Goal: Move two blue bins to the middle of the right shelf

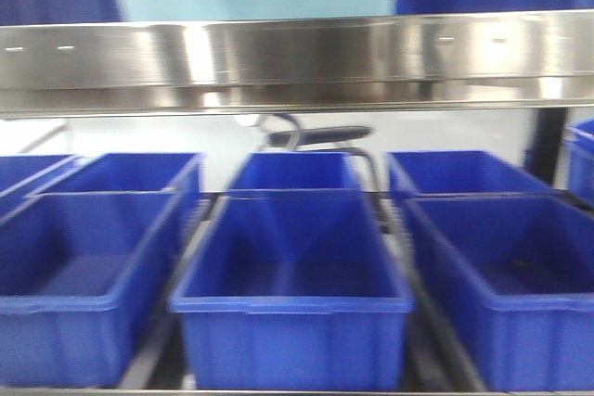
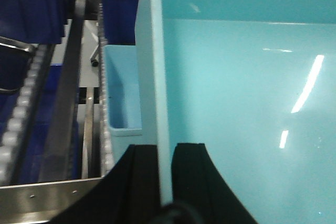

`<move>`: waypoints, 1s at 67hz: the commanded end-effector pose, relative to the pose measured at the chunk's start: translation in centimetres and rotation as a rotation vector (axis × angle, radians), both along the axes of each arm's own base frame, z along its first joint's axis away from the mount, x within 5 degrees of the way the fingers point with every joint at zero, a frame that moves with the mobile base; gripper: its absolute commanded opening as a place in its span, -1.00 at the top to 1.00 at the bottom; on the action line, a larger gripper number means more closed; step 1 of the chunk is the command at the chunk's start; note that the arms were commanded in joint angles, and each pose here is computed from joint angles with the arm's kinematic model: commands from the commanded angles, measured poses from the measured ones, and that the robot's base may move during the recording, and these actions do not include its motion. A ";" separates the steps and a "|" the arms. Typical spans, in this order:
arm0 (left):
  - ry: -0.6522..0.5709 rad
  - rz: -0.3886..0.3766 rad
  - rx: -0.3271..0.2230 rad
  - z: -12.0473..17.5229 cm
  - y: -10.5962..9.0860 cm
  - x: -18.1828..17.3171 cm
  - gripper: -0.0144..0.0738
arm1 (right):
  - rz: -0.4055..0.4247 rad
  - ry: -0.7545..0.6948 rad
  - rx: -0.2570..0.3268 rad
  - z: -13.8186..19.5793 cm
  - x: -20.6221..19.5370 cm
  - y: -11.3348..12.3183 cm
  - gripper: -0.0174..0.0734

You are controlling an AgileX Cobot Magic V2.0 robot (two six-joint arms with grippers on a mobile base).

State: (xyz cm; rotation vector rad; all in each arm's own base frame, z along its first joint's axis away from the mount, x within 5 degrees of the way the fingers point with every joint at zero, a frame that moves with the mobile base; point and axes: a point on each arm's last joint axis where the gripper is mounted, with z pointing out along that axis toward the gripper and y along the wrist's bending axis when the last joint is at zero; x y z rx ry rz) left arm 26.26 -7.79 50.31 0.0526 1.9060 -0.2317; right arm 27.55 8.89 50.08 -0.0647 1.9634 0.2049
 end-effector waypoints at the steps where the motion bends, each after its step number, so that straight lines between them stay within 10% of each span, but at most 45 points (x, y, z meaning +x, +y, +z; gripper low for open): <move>1: -0.068 -0.005 -0.007 1.1 0.2 -0.7 0.92 | -0.023 -0.058 -0.038 0.7 -0.2 -0.7 0.98; 67: -0.068 -0.005 -0.007 1.1 0.2 -0.7 0.92 | -0.023 -0.058 -0.038 0.7 -0.2 -0.7 0.98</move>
